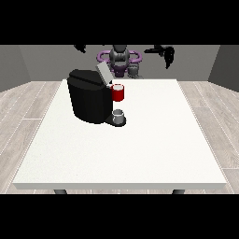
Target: Insert the coffee pod into the coffee machine and close the lid
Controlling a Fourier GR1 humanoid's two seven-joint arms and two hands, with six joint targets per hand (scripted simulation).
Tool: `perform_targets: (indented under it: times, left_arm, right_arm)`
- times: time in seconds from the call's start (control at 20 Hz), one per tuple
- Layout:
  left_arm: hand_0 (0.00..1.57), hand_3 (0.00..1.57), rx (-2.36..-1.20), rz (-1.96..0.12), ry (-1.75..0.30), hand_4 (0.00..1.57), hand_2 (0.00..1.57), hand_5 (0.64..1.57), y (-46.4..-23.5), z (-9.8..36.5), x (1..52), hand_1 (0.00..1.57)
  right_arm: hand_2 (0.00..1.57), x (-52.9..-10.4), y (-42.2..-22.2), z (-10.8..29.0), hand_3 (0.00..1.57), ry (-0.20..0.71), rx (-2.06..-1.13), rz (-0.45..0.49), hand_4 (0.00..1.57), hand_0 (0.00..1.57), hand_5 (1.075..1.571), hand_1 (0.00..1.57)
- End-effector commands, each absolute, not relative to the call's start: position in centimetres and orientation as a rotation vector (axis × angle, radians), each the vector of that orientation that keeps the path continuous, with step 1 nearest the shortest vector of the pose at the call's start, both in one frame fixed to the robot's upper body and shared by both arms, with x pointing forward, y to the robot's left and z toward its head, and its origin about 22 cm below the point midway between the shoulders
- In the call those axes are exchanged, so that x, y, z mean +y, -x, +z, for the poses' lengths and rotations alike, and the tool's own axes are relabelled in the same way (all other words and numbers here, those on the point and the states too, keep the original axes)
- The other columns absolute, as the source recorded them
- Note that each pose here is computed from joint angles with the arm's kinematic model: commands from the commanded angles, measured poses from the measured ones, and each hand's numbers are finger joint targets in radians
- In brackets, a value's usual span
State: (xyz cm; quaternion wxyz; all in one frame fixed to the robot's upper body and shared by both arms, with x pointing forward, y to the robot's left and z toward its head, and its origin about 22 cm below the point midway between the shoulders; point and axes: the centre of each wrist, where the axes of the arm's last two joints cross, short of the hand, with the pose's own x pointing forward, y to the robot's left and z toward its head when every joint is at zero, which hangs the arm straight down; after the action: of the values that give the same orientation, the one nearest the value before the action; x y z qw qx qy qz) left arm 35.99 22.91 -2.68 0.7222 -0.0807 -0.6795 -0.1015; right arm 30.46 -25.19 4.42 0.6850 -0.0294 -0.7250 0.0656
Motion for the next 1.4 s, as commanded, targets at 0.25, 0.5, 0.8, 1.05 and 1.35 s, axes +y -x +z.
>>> perform_targets:
  times: [0.25, 0.5, 0.8, 1.05, 1.35]
  left_arm:
    - [0.0, 0.0, -1.556, -0.215, 0.218, 0.1, 0.0, 1.571, -33.4, -1.6, 22.8, 0.0]
    - [0.0, 0.0, -1.624, -0.161, 0.167, 0.0, 0.0, 1.571, -32.6, -0.8, 24.8, 0.0]
    - [0.0, 0.0, -1.635, -0.199, 0.189, 0.0, 0.0, 1.571, -31.5, 1.5, 22.7, 0.0]
    - [0.0, 0.0, -1.617, -0.15, 0.155, 0.0, 0.0, 1.571, -30.9, 1.8, 23.6, 0.0]
    - [0.0, 0.0, -1.678, -0.179, 0.143, 0.0, 0.0, 1.571, -29.7, 1.8, 27.5, 0.0]
  right_arm:
    - [0.0, -25.4, -33.1, 5.2, 0.0, 0.05, -1.637, 0.131, 0.0, 0.0, 1.571, 0.0]
    - [0.0, -25.3, -33.0, 3.1, 0.0, 0.026, -1.622, 0.112, 0.0, 0.0, 1.571, 0.0]
    - [0.0, -27.9, -36.0, 5.0, 0.0, 0.046, -1.66, 0.1, 0.0, 0.0, 1.571, 0.0]
    - [0.0, -24.7, -37.1, 5.8, 0.0, 0.027, -1.646, 0.186, 0.0, 0.0, 1.571, 0.0]
    - [0.0, -23.0, -36.8, 4.1, 0.0, 0.037, -1.667, 0.208, 0.0, 0.0, 1.571, 0.0]
